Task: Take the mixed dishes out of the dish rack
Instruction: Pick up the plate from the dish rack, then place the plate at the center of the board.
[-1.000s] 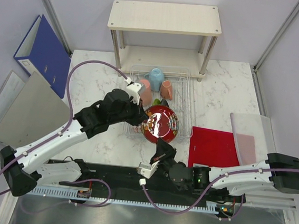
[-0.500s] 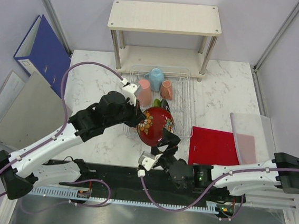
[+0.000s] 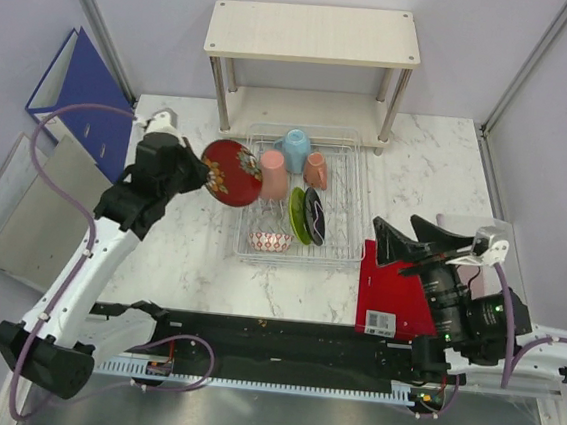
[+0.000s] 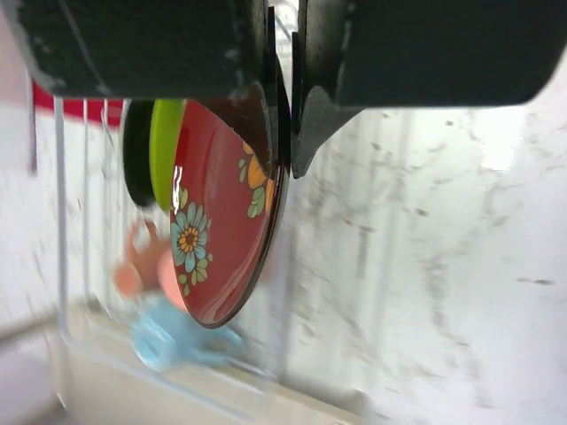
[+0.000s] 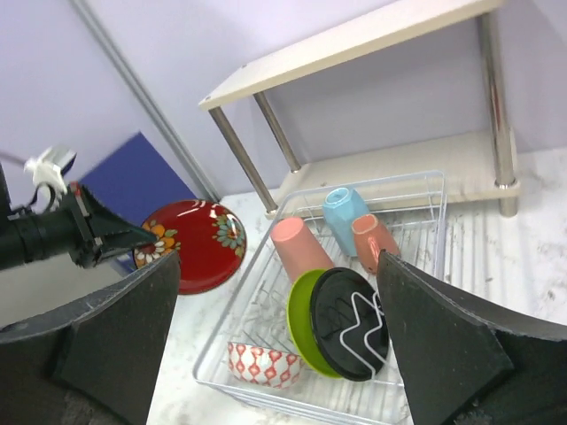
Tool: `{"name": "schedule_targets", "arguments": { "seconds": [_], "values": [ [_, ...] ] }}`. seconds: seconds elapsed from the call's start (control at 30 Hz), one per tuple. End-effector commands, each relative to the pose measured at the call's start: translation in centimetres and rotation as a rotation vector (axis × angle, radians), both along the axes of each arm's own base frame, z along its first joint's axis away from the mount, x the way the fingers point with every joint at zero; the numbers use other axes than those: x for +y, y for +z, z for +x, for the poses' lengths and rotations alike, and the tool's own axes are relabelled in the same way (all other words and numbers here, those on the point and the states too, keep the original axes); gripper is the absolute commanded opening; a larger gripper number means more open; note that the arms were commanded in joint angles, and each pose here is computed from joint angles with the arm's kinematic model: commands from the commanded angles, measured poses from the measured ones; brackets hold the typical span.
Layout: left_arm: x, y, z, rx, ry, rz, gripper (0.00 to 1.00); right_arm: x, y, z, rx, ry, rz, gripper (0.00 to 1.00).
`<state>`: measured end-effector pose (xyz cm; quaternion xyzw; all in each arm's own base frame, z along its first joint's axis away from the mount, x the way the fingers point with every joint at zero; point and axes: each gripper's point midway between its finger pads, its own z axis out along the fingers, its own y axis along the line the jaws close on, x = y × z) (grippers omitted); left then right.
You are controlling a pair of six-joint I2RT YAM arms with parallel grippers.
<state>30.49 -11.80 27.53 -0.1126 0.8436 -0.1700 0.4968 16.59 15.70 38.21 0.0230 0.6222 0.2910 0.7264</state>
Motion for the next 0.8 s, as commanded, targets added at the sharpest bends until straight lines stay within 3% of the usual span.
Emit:
{"name": "schedule_targets", "arguments": {
  "seconds": [0.0,0.23,0.4,0.77],
  "values": [
    [4.9,2.7,2.8,-0.063,0.228,-0.208,0.02,-1.0,-2.9,0.3,0.080,-0.043,0.081,0.98],
    [8.2,1.9,6.8,-0.045,0.349,-0.280,0.02,0.8,-5.3,0.1,0.102,-0.016,0.011,0.98],
    [9.6,-2.8,11.2,0.072,0.405,-0.276,0.02,2.5,-6.0,0.0,0.103,0.011,-0.035,0.98],
    [15.6,-8.9,16.2,0.174,0.576,-0.222,0.02,3.0,-7.2,-0.2,0.096,0.029,-0.072,0.98]
  ]
}}
